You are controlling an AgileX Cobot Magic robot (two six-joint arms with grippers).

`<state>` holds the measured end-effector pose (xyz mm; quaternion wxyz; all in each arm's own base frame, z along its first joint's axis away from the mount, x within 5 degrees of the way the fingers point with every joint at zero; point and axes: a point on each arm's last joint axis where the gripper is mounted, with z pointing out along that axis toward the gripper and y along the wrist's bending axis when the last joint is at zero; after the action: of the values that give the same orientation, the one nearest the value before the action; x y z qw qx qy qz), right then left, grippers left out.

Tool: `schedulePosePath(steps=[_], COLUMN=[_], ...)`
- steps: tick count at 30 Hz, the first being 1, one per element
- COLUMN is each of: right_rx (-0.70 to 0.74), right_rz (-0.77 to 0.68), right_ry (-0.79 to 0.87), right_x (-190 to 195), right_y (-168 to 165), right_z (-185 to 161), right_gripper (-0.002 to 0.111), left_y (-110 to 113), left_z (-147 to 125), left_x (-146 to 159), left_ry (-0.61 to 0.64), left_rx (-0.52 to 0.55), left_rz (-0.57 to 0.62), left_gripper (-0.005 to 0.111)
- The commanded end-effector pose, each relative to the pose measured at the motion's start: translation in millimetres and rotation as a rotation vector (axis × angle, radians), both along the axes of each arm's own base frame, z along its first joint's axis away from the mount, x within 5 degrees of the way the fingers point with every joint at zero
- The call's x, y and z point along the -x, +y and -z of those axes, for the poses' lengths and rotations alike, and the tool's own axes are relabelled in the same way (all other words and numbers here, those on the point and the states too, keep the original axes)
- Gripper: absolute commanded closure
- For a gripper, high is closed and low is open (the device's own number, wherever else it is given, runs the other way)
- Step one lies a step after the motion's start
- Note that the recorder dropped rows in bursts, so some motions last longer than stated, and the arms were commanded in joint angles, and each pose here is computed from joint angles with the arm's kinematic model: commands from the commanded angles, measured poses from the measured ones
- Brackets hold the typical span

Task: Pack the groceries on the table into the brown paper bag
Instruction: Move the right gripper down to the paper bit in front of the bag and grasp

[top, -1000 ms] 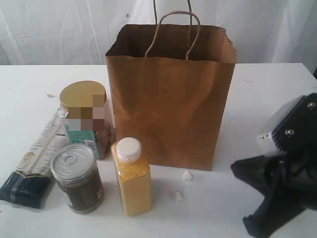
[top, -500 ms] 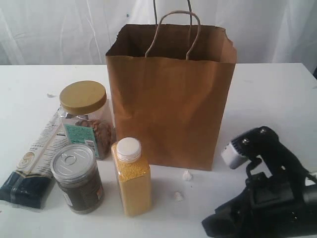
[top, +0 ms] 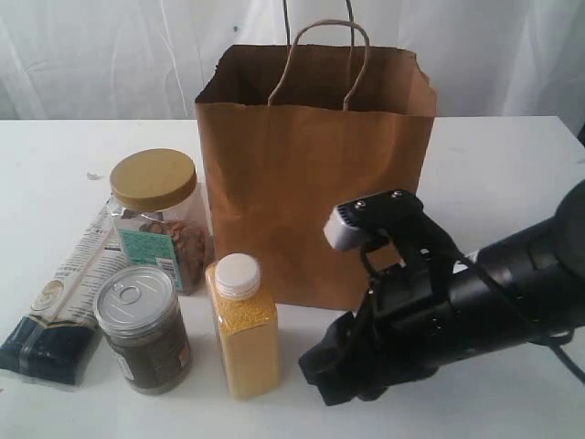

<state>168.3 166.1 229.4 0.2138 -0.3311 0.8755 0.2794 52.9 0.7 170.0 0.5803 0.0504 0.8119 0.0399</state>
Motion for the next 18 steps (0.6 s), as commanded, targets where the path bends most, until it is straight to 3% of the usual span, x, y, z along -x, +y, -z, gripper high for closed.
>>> schedulePosePath(steps=[1,10,18], right_rx=[0.006,-0.054,0.05], right_rz=[0.108,0.419,0.371], right_ry=[-0.095,-0.17,-0.172], right_x=[-9,-25,2], right_y=[13,3,-8], right_z=[2,22,62], right_gripper=[0.066,0.067,0.071], left_y=[0,0,0], left_z=[0,0,0], left_x=[0,0,0], left_ry=[-0.006,-0.006,-0.006], left_rx=[0.006,0.004,0.004], left_rz=[-0.002,-0.001,-0.001], left_gripper=[0.107,0.107,0.107])
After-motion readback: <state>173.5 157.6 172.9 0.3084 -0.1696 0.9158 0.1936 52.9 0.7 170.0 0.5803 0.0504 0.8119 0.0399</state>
